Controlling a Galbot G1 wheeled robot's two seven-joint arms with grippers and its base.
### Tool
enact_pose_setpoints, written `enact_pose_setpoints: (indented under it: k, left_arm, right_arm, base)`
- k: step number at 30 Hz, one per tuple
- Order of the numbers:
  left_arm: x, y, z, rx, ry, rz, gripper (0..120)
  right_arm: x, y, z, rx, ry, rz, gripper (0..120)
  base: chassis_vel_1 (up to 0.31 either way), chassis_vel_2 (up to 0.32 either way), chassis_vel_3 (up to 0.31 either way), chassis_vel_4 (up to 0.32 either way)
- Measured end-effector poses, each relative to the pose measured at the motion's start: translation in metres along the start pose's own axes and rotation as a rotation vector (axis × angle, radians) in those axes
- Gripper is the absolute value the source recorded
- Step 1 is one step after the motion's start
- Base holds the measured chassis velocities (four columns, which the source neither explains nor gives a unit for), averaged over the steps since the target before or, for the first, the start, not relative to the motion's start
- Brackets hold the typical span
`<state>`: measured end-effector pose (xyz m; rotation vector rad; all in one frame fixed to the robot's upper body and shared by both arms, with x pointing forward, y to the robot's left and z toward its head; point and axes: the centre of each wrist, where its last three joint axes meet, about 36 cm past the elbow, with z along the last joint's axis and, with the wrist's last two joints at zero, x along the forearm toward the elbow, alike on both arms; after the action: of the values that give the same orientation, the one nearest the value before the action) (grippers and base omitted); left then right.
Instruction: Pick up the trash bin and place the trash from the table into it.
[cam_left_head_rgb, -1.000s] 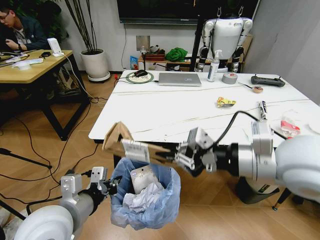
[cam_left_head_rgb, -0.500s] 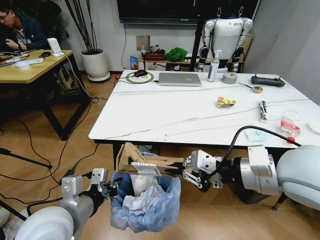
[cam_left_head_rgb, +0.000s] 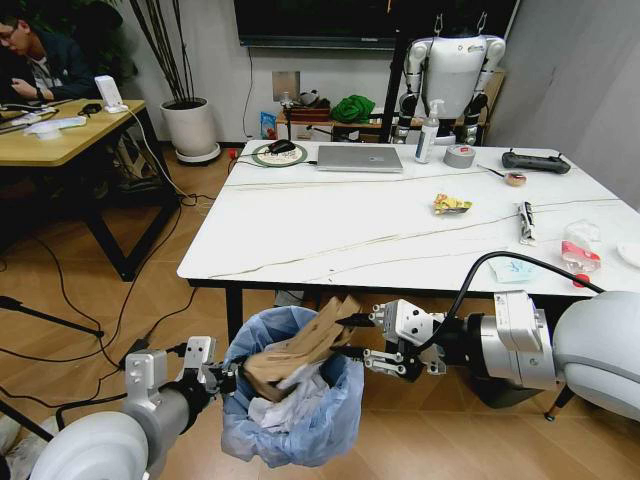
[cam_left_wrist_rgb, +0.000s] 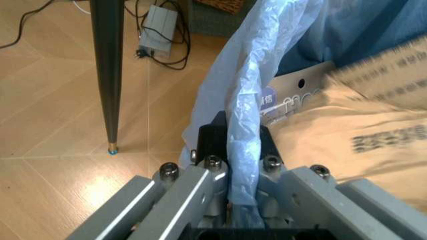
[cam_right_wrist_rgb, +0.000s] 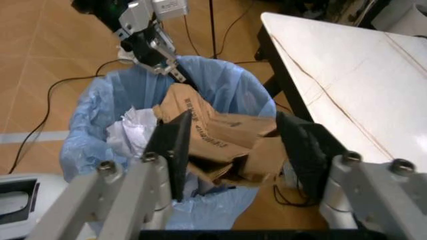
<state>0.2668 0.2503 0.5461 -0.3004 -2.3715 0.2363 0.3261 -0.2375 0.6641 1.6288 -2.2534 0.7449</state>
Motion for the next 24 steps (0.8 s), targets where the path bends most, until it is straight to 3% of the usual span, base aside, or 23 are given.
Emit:
enact_pose_setpoints:
  k: [5,8,12,15,17,20,24]
  left_arm:
    - [0.000,0.001,0.000,0.003,-0.001,-0.003,0]
    - [0.000,0.001,0.000,0.004,-0.001,-0.003,0]
    - [0.000,0.000,0.002,0.024,0.003,-0.018,0]
    - [0.000,0.000,0.003,0.032,0.002,-0.019,0]
    - [0.000,0.000,0.004,0.056,-0.005,0.014,0]
    - [0.000,-0.001,0.005,0.063,-0.007,0.024,0]
    - [0.001,0.001,0.006,0.064,-0.004,-0.005,0]
  right_arm:
    - [-0.003,0.000,-0.001,-0.046,-0.046,0.070,71]
    - [-0.003,0.000,-0.002,-0.060,-0.055,0.086,74]
    - [-0.011,0.002,-0.004,-0.199,-0.112,0.254,95]
    - [-0.013,0.003,-0.004,-0.252,-0.123,0.300,98]
    - [-0.019,0.006,-0.003,-0.379,-0.151,0.398,100]
    - [-0.021,0.001,0.001,-0.449,-0.179,0.474,100]
    - [-0.025,-0.035,0.023,-0.574,-0.214,0.663,100]
  base:
    - [0.000,0.000,0.000,0.000]
    - [0.000,0.000,0.000,0.000]
    - [0.000,0.000,0.000,0.000]
    - [0.000,0.000,0.000,0.000]
    - [0.000,0.000,0.000,0.000]
    - [0.000,0.000,0.000,0.000]
    - [0.000,0.000,0.000,0.000]
